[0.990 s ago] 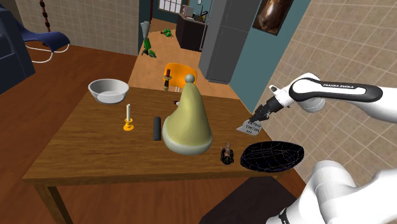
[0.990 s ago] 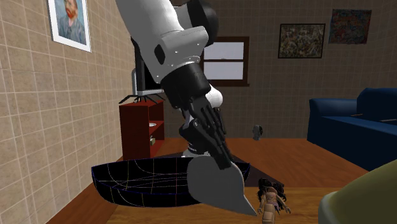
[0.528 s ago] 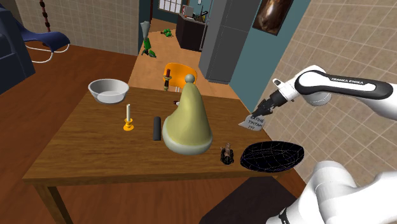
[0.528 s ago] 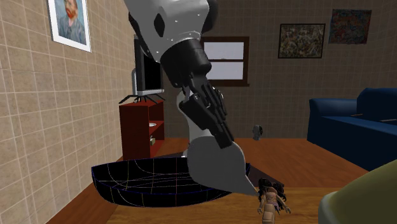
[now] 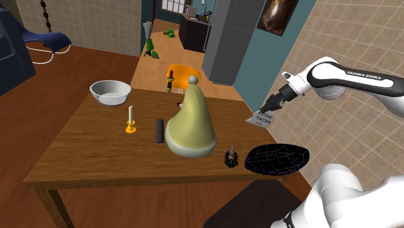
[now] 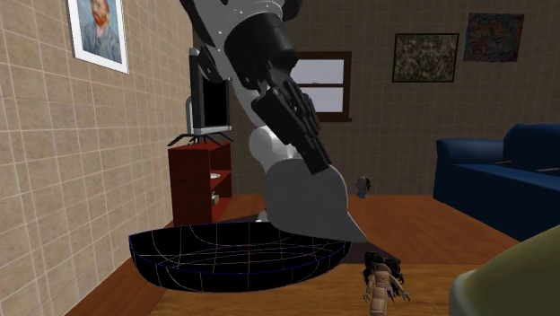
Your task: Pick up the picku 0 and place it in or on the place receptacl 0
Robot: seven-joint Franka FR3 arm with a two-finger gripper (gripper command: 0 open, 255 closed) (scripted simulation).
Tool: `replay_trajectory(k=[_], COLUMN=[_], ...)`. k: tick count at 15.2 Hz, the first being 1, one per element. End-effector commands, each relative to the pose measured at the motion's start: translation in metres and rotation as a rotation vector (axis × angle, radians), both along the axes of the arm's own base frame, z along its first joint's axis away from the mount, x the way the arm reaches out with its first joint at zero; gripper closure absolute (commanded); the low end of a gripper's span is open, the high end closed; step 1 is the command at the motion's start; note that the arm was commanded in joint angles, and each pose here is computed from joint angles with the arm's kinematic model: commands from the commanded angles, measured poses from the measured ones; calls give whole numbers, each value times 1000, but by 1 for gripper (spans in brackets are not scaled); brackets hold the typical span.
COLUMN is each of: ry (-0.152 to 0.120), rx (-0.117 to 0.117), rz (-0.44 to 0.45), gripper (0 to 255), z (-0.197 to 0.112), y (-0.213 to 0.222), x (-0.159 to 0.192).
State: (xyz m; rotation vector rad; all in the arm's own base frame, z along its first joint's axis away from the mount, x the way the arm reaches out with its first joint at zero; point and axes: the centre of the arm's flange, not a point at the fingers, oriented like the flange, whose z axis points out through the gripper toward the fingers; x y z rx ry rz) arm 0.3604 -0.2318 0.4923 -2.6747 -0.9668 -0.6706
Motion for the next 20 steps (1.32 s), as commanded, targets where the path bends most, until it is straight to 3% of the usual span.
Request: replay_trajectory(k=[1,15,20], ry=[0,0,0], rx=[0,0,0], rz=[0,0,0], gripper=[255,255,255], z=[7,57,31], y=[0,-23,-23], x=[1,-174,-174])
